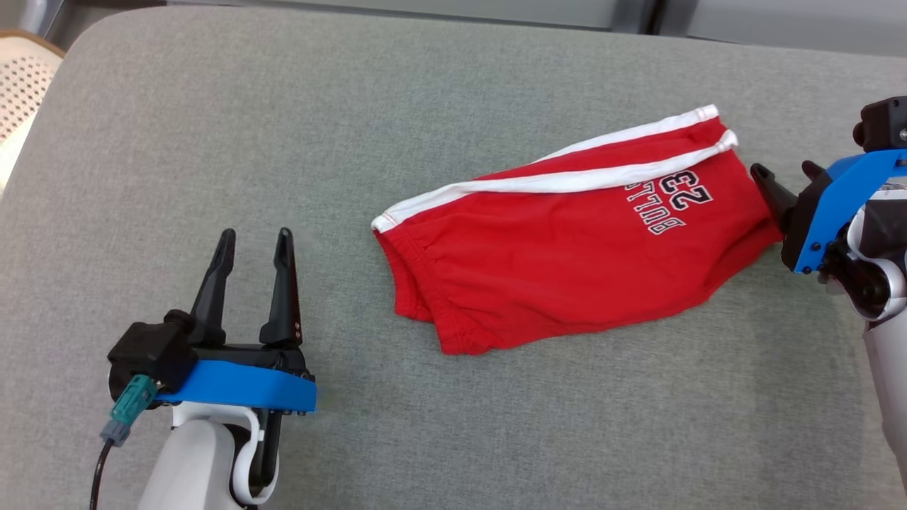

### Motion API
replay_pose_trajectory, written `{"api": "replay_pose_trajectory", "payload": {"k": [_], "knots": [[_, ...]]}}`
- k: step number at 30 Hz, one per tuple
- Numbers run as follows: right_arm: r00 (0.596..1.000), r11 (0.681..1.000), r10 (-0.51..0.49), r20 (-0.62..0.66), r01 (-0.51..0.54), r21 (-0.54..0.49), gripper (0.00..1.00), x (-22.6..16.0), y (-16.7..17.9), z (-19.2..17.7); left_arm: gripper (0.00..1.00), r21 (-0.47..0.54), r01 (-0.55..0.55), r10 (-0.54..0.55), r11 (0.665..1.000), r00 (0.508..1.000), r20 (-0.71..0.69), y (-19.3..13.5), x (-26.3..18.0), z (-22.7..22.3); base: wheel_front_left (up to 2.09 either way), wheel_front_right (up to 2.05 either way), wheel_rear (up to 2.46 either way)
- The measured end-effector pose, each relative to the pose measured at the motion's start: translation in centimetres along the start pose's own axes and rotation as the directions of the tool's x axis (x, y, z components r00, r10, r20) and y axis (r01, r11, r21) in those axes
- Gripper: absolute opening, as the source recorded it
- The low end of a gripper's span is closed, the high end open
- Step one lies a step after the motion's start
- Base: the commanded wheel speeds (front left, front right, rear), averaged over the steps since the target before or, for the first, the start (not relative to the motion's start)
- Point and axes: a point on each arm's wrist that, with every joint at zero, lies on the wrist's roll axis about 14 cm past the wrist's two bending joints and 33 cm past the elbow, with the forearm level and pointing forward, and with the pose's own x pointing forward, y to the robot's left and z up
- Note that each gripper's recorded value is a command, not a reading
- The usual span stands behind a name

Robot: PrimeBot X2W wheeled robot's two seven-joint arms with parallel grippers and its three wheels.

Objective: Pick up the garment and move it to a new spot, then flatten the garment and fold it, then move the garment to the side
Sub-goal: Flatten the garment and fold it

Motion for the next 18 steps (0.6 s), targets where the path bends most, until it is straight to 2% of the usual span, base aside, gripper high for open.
{"api": "replay_pose_trajectory", "payload": {"k": [7,14,15,16,17,18], "knots": [[0.999,0.999,0.018,-0.041,-0.016,0.031,1.00,2.8,1.4,-1.5,1.00,0.004,-0.061,0.061,0.998,0.998,-0.007,1.7,-0.7,-0.3,0.00,0.00,0.00],[0.996,1.000,0.010,-0.093,-0.011,-0.014,1.00,4.1,1.9,-2.8,1.00,0.005,-0.070,0.070,0.998,0.997,-0.012,2.0,-0.9,-0.4,0.00,0.00,0.00],[0.995,1.000,0.014,-0.097,-0.015,-0.015,0.60,4.1,2.1,-2.9,1.00,0.004,-0.070,0.070,0.998,0.997,-0.011,2.1,-0.9,-0.4,0.00,0.00,0.00],[0.994,0.999,0.017,-0.106,-0.019,-0.025,0.45,4.1,2.2,-3.1,1.00,0.001,-0.068,0.068,0.998,0.998,-0.008,2.0,-0.9,-0.3,0.00,0.00,0.00],[0.994,0.999,0.018,-0.108,-0.021,-0.028,0.15,4.0,2.3,-3.2,1.00,0.001,-0.066,0.066,0.998,0.998,-0.006,1.9,-0.8,-0.3,0.00,0.00,0.00],[0.994,0.999,0.018,-0.108,-0.021,-0.028,0.00,4.0,2.3,-3.2,1.00,0.001,-0.066,0.066,0.998,0.998,-0.006,1.9,-0.8,-0.3,0.00,0.00,0.00]]}}
